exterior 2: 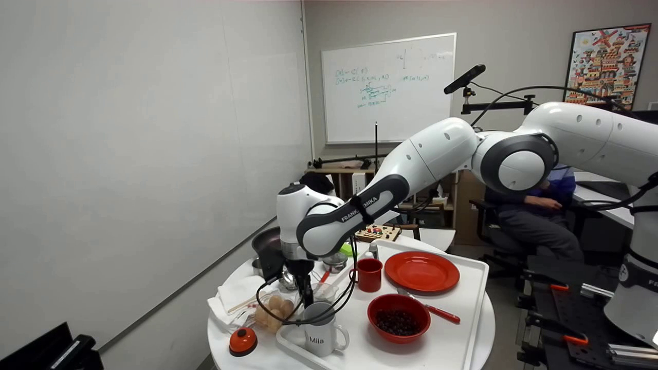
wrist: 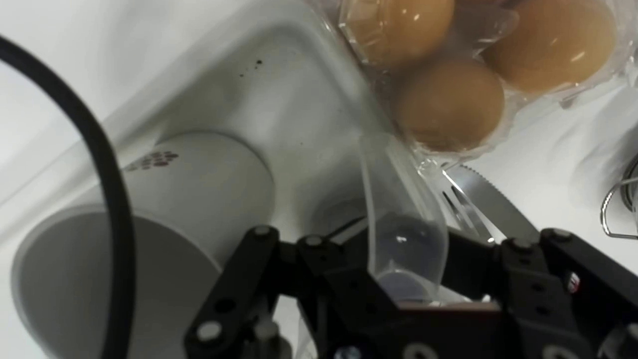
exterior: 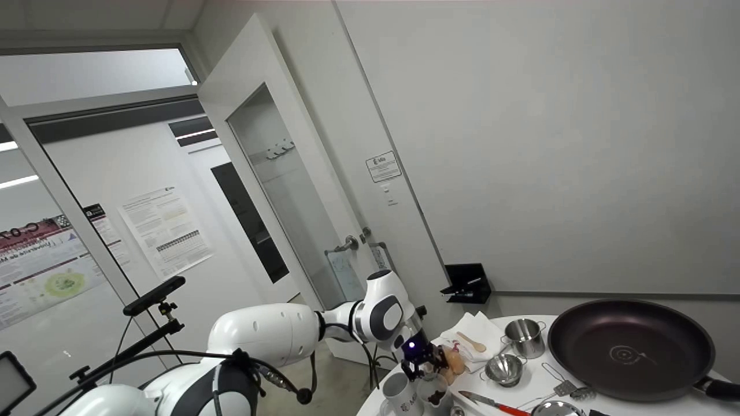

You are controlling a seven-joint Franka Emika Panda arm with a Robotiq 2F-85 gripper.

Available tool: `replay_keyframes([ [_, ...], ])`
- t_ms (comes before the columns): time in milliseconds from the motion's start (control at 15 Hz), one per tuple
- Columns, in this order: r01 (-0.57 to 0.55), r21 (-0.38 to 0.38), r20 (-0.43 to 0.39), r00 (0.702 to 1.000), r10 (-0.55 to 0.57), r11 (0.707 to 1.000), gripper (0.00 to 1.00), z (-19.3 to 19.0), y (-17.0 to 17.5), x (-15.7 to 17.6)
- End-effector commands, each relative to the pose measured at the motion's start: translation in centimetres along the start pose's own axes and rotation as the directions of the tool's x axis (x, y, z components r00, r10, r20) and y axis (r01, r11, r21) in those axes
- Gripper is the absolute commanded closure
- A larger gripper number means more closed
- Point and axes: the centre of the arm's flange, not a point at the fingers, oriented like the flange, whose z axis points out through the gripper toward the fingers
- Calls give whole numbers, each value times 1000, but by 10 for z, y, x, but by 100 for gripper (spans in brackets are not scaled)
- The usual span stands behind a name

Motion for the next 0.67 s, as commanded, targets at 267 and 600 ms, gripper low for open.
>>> replay_keyframes([
  [267, -1, -16, -26, 1000, 0, 1000, 72, 2, 1, 3],
  [600, -1, -11, -17, 1000, 1, 1000, 31, -1, 1, 4],
])
